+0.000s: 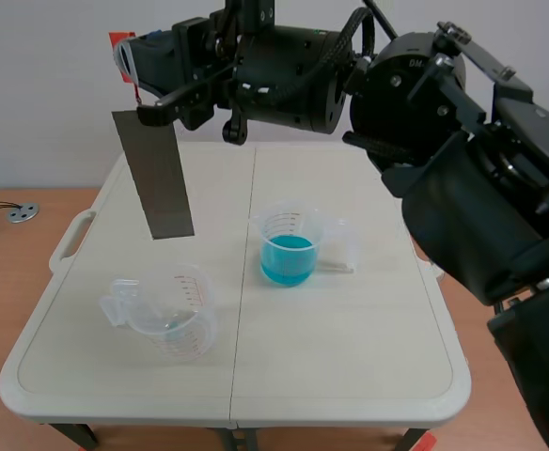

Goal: Hold the metal plate by the orange handle, dip it into the blue solution, take it out and point at it, then put the plate back in the beaker on the left.
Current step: 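Put the plate into the left beaker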

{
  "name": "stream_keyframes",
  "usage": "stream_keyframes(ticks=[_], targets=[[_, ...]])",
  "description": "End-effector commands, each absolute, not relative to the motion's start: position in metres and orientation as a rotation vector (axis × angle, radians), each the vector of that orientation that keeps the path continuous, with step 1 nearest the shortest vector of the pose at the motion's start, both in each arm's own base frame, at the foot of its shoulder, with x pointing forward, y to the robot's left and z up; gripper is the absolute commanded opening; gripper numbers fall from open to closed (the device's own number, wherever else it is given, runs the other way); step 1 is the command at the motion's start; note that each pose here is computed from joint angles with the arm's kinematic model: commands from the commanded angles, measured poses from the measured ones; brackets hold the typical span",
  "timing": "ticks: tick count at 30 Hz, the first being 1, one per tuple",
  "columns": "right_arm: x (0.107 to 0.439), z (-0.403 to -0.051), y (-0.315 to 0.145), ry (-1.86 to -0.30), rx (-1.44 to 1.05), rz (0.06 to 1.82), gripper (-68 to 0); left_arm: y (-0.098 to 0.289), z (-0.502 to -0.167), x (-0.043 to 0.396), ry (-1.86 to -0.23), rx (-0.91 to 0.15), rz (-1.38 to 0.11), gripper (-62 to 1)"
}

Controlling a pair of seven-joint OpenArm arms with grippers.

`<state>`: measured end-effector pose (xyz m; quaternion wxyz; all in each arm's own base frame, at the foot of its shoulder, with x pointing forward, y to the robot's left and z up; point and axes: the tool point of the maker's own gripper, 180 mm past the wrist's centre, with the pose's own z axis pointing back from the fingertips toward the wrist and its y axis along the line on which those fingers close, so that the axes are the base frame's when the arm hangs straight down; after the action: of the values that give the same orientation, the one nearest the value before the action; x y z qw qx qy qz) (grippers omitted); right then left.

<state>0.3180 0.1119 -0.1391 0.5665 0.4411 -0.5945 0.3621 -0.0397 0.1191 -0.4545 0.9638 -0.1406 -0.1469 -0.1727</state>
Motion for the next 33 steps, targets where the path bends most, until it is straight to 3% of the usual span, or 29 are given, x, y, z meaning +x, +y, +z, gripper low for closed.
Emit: stream_keyframes(ticks=[1,33], targets=[[0.312,-0.12,0.115,-1.446,1.077,0.847,-66.2,0.118,-0.453,-0.043,-0.302,-0.294,-0.345,-57.9],[0.279,-0.153,0.141,-1.317,1.139,0.846,-66.2,0.12,-0.455,-0.045,-0.301,-0.291,-0.342,-58.0]])
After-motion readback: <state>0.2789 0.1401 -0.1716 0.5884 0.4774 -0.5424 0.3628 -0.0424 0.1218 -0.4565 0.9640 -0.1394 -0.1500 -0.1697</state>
